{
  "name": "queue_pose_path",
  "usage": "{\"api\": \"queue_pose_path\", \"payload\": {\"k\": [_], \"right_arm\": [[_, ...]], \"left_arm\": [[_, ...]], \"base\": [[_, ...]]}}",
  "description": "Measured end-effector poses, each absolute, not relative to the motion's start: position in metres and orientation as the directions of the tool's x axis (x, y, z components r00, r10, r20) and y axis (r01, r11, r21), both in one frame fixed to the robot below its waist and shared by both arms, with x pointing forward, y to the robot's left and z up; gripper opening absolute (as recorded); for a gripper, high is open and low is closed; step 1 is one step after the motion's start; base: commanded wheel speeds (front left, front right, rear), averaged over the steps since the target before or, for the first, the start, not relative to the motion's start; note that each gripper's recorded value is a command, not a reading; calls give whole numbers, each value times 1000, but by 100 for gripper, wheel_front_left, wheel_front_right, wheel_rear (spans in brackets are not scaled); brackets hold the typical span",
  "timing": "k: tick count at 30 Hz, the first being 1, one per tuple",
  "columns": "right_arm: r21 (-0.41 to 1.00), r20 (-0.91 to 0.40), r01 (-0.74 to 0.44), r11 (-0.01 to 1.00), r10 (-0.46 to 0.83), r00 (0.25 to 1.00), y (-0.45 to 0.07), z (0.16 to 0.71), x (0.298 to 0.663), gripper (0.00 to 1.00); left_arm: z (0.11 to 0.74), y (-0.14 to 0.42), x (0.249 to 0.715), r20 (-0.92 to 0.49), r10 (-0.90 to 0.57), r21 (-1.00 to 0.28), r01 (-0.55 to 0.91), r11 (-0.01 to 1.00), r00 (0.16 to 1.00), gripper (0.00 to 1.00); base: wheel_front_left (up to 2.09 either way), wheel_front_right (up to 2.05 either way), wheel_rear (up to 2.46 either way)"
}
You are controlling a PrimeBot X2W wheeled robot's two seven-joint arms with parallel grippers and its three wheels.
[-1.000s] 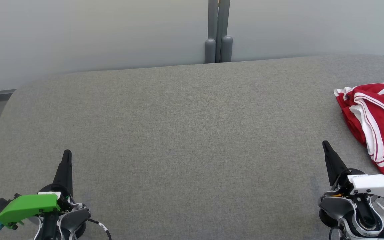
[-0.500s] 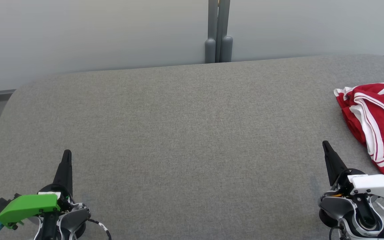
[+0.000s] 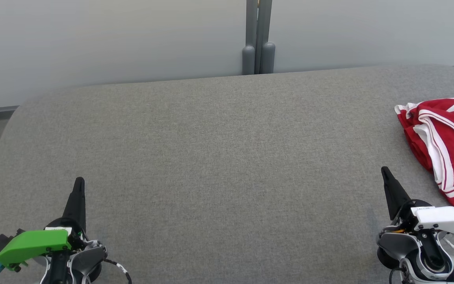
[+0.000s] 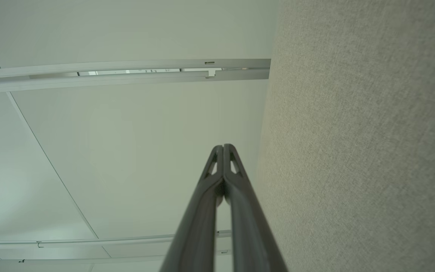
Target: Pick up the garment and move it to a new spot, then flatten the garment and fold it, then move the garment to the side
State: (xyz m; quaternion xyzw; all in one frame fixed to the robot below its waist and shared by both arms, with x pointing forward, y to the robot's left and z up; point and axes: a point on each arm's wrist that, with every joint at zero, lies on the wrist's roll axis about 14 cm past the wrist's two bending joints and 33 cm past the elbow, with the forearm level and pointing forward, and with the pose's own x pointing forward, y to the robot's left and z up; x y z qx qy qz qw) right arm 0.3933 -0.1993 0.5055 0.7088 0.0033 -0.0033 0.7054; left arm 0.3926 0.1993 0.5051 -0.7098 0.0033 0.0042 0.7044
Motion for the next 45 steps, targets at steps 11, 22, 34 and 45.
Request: {"api": "queue_pose_path", "payload": {"k": [11,22,34,45], "right_arm": [[1000,-9,9,-5,0,1000,-199,505,393,0],[1000,-9,9,-5,0,1000,-199,505,393,0],[1000,-9,9,-5,0,1000,-199,505,393,0],[1000,-9,9,-5,0,1000,-199,505,393,0]], "left_arm": [[505,199,393,-11,1,-1000,-11,-8,1000,0],[505,199,393,-11,1,-1000,-11,-8,1000,0],[505,199,393,-11,1,-1000,-11,-8,1000,0],[505,199,393,-11,1,-1000,-11,-8,1000,0]], "base": [[0,0,0],[0,0,0],[0,0,0],[0,0,0]]}}
